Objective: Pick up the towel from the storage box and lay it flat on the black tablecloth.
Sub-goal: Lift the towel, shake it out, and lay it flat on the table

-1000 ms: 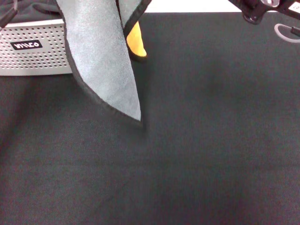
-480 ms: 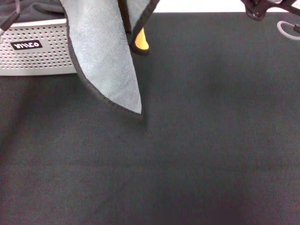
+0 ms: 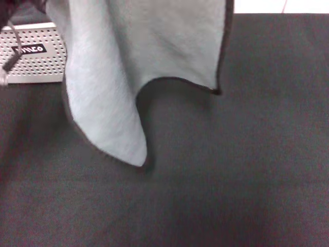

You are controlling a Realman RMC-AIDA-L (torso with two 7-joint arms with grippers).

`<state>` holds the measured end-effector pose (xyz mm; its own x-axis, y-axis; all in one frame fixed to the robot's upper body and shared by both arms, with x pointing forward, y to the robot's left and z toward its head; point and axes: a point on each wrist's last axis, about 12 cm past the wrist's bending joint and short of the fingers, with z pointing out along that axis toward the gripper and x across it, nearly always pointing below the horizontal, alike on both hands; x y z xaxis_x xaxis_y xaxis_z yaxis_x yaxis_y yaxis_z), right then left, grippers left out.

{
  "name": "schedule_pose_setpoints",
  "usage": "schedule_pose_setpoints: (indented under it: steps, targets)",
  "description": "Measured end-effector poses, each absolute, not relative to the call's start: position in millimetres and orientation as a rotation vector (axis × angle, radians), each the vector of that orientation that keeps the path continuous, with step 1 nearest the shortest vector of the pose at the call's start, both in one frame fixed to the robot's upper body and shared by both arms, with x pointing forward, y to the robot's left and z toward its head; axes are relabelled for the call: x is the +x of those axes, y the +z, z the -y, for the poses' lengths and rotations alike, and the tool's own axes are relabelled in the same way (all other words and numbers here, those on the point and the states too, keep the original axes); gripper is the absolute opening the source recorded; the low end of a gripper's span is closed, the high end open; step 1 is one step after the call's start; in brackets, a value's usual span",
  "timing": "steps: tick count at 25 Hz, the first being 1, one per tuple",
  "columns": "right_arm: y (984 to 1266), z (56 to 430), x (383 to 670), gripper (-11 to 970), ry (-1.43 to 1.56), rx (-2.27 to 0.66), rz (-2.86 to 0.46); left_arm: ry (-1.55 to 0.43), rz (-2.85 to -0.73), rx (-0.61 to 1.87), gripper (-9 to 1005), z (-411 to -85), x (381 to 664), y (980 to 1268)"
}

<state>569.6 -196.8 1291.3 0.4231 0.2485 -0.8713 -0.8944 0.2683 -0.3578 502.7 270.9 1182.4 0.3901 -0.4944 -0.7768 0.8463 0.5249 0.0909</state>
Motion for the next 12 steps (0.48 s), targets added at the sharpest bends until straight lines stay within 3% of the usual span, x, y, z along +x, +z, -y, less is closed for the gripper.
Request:
schedule_pose_setpoints:
  steps: [6,12]
  targets:
    - [1310,193,575,6,0.816,-1.017,-0.814,-0.971,-0.730,0.500,33,-257,497,1157]
    - [1322,187,574,6,0.790,-1.036,-0.786,-1.018,-0.723,0.507,38,-250,493,1151]
